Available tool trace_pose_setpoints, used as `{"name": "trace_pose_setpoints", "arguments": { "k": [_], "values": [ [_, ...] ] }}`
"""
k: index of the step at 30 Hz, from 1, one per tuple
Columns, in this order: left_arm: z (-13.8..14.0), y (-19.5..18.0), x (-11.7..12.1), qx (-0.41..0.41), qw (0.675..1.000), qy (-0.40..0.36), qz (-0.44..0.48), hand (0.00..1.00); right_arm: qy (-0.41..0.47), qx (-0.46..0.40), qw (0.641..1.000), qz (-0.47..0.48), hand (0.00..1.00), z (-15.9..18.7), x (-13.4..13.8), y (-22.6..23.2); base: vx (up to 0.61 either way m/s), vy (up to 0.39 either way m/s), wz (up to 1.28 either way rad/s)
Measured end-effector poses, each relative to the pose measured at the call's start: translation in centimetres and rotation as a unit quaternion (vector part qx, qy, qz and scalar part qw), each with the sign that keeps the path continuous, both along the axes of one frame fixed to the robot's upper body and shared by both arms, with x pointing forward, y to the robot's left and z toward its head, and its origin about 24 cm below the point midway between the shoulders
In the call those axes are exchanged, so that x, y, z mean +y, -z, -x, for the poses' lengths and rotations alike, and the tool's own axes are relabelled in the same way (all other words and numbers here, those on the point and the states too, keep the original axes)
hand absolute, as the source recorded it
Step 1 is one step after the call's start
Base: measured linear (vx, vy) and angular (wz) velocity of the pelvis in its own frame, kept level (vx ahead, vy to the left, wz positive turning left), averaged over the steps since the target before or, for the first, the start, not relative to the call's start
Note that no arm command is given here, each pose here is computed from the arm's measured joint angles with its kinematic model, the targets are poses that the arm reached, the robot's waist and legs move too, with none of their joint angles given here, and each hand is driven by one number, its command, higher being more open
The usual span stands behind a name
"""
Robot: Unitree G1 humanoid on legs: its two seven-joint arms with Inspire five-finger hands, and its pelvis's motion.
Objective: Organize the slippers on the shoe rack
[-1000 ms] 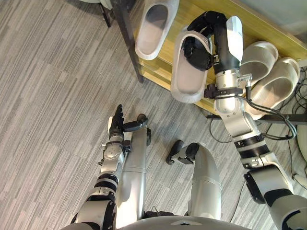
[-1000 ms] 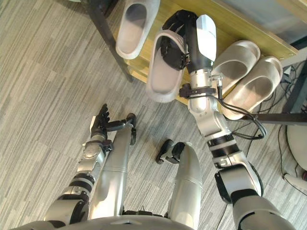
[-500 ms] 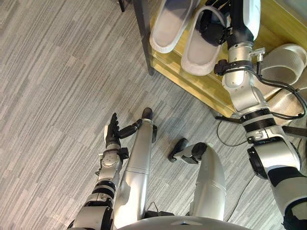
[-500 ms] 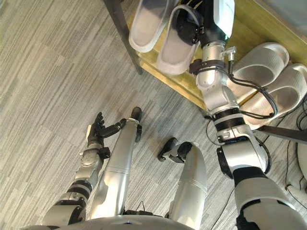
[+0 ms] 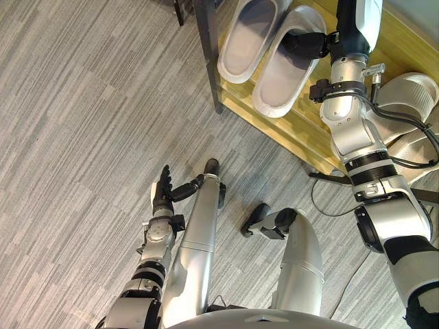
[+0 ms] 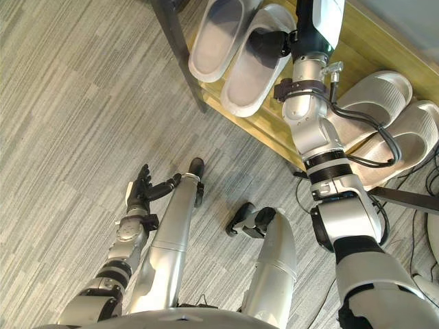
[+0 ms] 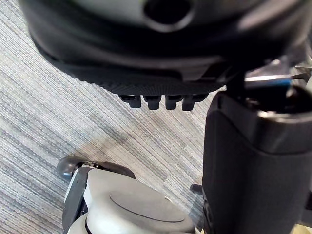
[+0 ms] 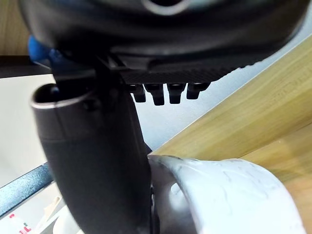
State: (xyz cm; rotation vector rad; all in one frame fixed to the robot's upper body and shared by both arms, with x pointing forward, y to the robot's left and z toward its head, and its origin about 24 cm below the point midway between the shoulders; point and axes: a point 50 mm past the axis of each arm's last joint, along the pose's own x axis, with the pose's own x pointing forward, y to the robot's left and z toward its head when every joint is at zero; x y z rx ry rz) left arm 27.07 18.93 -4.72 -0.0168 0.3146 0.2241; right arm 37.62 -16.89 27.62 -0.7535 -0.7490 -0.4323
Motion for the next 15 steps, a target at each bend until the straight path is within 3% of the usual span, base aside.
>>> {"name": "trace_pose_setpoints", "arguments": {
  "k": [15],
  "values": [
    [2.5,2.3,1.6,0.07,0.997,-0.01,-0.017,1.0,-0.046,0.057,0.997,-0.01,1.0,0.5,1.7,4.2,0.01,-0.004,-0.04]
  ]
}}
